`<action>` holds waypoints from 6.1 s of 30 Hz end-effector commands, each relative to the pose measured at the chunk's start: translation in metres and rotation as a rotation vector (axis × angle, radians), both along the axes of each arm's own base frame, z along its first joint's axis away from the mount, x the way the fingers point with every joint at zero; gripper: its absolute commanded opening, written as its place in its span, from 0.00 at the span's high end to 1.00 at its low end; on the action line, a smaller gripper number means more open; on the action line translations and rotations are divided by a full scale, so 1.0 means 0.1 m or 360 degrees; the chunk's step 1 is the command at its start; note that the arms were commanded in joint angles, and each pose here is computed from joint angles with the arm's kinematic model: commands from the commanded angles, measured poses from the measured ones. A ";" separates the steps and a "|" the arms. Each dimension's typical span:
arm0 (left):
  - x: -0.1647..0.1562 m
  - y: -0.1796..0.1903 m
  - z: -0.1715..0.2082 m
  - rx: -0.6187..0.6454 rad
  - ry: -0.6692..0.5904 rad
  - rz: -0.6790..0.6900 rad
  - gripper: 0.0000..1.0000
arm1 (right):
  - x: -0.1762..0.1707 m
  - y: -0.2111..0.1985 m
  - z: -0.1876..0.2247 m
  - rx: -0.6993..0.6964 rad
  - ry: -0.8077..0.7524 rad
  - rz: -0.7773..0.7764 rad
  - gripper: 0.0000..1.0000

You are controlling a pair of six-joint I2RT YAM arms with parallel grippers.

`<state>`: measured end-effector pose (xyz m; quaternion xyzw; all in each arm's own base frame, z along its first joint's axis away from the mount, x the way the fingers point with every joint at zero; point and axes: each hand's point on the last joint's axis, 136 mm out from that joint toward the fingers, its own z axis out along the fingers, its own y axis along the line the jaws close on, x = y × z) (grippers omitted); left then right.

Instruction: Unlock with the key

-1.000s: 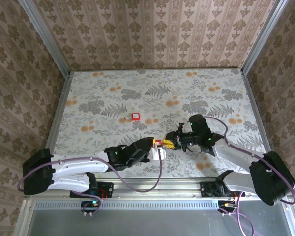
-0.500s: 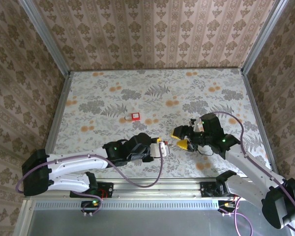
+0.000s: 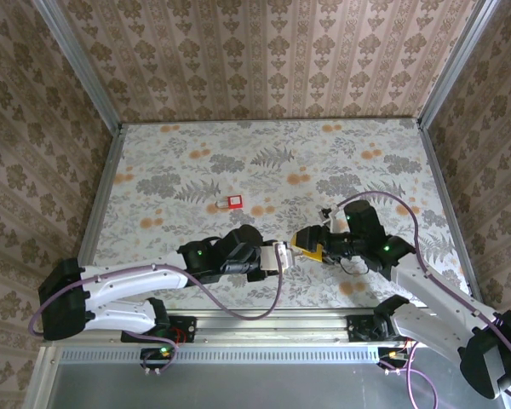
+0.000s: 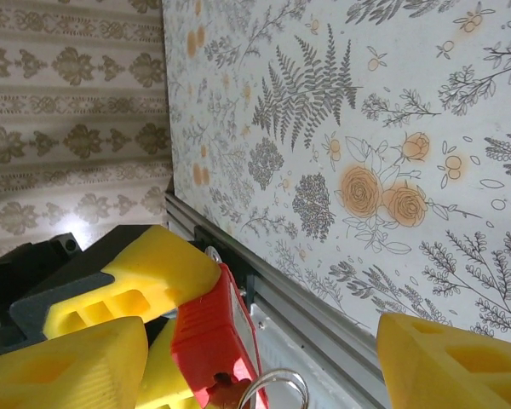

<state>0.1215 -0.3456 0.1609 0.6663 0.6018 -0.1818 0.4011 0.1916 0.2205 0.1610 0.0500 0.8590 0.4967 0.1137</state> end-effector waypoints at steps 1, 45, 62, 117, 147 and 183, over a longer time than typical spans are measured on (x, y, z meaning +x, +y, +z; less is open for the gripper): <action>-0.02 -0.08 0.13 -0.0050 0.0055 -0.0025 1.00 | -0.03 0.04 -0.01 0.0004 -0.0070 0.0088 0.29; 0.02 -0.14 0.13 -0.0055 0.0242 -0.0021 1.00 | -0.24 0.14 -0.04 -0.0071 -0.0287 0.0186 0.53; 0.10 -0.17 0.10 -0.0064 0.0183 0.0038 1.00 | -0.21 0.17 0.02 0.0000 -0.0212 0.0121 0.70; 0.24 0.09 -0.20 -0.0113 0.0285 0.0111 0.44 | -0.20 0.08 0.07 0.0032 -0.0133 0.0089 0.88; 0.27 0.24 -0.60 0.0111 0.0260 0.0168 0.85 | -0.22 0.04 0.10 0.0008 -0.0154 0.0110 0.91; 0.16 -0.16 -0.10 -0.0135 0.0200 0.0015 0.18 | -0.20 0.01 0.07 0.0051 -0.0119 0.0100 0.92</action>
